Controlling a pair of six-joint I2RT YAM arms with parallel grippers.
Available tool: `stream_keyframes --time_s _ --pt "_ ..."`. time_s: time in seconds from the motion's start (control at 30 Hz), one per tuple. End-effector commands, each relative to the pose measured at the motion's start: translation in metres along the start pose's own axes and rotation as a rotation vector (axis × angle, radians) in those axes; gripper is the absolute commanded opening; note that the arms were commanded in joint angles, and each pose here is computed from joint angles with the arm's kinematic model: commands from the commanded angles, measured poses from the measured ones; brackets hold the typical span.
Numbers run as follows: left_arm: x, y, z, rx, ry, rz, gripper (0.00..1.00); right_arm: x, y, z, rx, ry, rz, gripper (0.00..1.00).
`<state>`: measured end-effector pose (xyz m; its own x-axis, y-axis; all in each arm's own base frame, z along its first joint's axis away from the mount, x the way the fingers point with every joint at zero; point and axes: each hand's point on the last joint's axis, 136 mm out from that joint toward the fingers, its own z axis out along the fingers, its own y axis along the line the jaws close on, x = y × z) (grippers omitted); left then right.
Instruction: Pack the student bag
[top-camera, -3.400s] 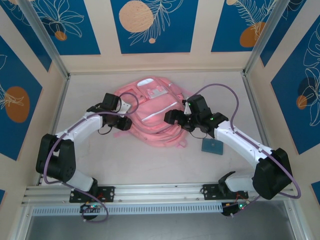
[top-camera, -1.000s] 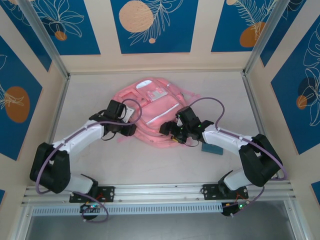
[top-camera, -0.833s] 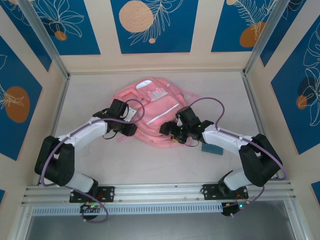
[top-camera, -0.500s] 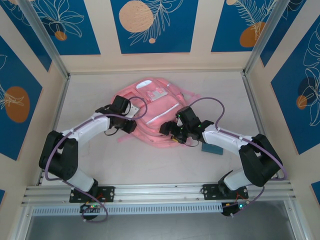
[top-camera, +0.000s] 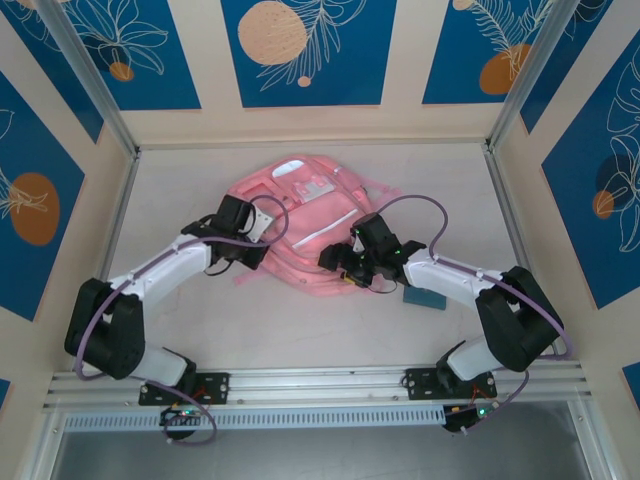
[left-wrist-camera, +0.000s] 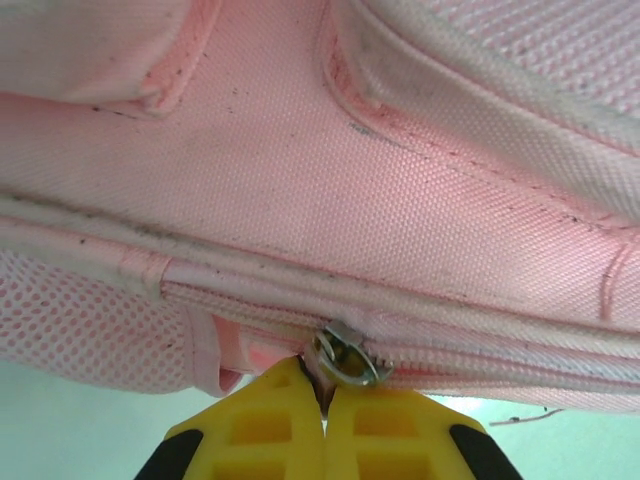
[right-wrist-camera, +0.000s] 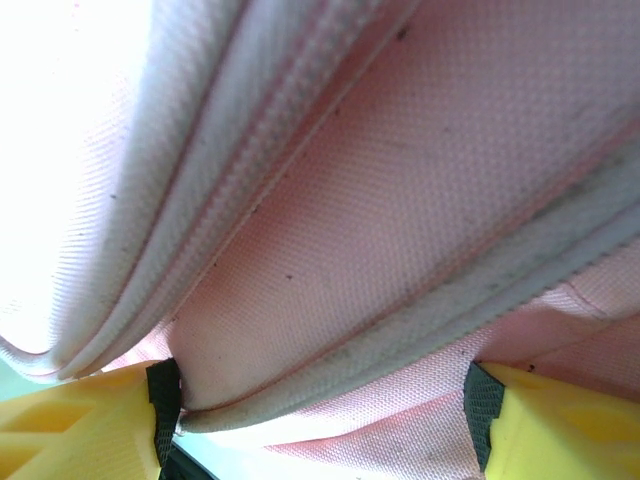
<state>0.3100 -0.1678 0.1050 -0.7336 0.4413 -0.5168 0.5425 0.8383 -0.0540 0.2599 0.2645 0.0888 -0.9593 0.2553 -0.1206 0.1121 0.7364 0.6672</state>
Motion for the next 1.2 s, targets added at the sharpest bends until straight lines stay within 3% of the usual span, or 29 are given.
stream_keyframes --time_s 0.0,0.53,0.73,0.9,1.0,1.17 --pt "-0.001 -0.007 -0.011 0.003 -0.054 -0.015 0.00 0.004 -0.005 0.006 0.015 0.007 0.001 0.76" --pt "0.022 -0.077 -0.014 0.219 -0.005 0.076 0.00 0.005 0.000 0.010 0.002 0.015 0.000 0.75" --pt "0.016 -0.056 -0.020 0.075 -0.049 0.037 0.00 0.004 0.000 0.010 0.003 0.011 -0.001 0.74" --pt "0.005 -0.027 -0.031 -0.014 -0.095 -0.078 0.34 0.000 -0.009 0.008 0.055 -0.011 -0.008 0.74" --pt "-0.004 -0.013 -0.036 -0.016 -0.125 -0.193 0.48 -0.011 -0.019 0.007 0.111 -0.060 -0.029 0.74" --pt "-0.021 0.007 -0.042 0.000 -0.186 -0.406 0.57 -0.041 -0.040 0.001 0.181 -0.139 -0.027 0.72"
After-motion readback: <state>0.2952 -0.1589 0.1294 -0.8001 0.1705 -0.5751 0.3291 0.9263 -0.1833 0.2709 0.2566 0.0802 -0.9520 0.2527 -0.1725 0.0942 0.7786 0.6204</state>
